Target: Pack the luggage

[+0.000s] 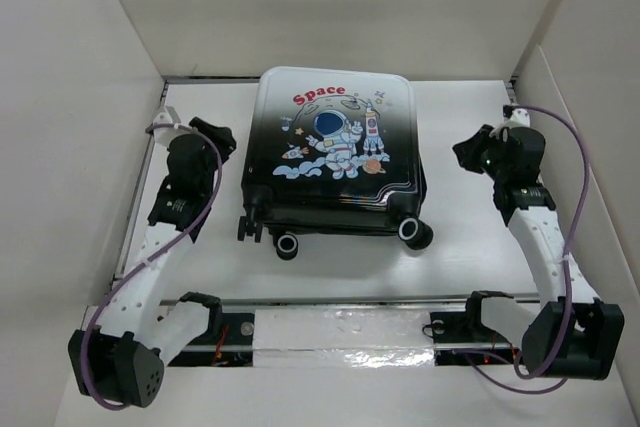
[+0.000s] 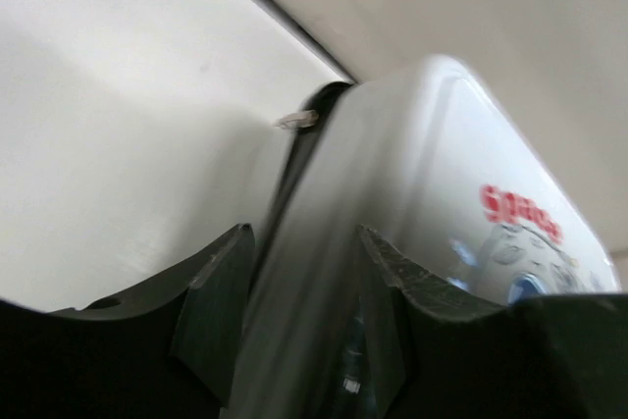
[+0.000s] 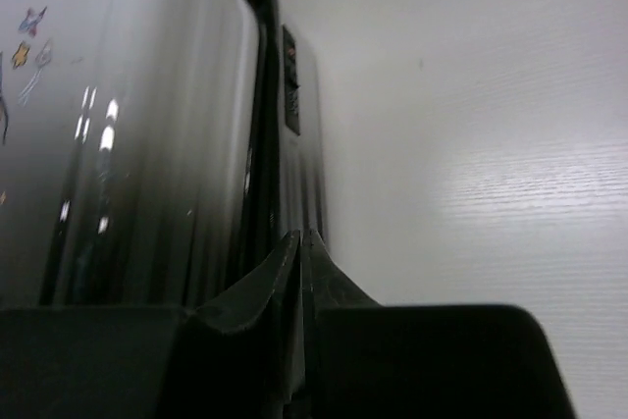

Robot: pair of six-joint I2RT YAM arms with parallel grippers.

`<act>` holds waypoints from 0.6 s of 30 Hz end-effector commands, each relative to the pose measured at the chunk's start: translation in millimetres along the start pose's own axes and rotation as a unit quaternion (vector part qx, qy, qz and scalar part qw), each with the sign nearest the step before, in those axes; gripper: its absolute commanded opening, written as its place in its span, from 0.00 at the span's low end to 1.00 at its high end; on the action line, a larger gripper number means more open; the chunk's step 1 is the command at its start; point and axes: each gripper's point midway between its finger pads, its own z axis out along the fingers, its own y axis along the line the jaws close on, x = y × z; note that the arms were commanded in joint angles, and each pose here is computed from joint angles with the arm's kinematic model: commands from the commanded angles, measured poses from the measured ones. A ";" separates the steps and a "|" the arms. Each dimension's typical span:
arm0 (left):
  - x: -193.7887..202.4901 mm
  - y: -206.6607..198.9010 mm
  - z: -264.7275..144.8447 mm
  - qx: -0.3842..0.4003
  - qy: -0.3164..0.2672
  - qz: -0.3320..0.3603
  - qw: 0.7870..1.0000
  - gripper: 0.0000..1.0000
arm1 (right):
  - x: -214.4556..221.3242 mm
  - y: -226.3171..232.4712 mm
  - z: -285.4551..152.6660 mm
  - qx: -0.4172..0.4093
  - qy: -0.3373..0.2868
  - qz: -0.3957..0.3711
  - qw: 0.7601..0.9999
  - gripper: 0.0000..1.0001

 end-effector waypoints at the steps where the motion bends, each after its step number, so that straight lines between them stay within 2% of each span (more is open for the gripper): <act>1: 28.4 55.7 15.7 -0.066 0.010 -0.046 0.997 0.41 | 14.8 36.1 -4.8 -0.079 0.009 -0.022 0.997 0.10; 3: 35.4 73.9 26.0 -0.064 0.016 -0.092 0.994 0.40 | 21.0 50.1 -1.0 -0.091 0.013 -0.032 0.995 0.23; 4: 49.6 87.7 27.9 -0.069 0.031 -0.103 0.992 0.40 | 24.9 46.1 7.8 -0.084 0.024 -0.029 0.996 0.37; 7: 68.0 87.2 37.7 -0.052 0.069 -0.105 0.991 0.38 | 34.8 40.0 24.9 -0.075 0.050 -0.021 0.996 0.44; 13: 119.3 72.9 35.6 -0.034 0.132 -0.056 0.989 0.38 | 52.0 20.8 84.3 -0.056 0.100 0.004 0.993 0.46; 15: 138.1 62.1 29.0 -0.018 0.152 -0.036 0.988 0.37 | 55.6 35.3 105.2 -0.080 0.113 0.006 0.990 0.46; 17: 158.6 50.5 17.6 0.000 0.173 -0.015 0.985 0.36 | 68.0 66.5 117.1 -0.115 0.147 -0.018 0.982 0.46; 18: 163.4 47.6 13.8 0.004 0.173 -0.005 0.985 0.36 | 59.1 85.6 122.8 -0.130 0.156 -0.041 0.978 0.46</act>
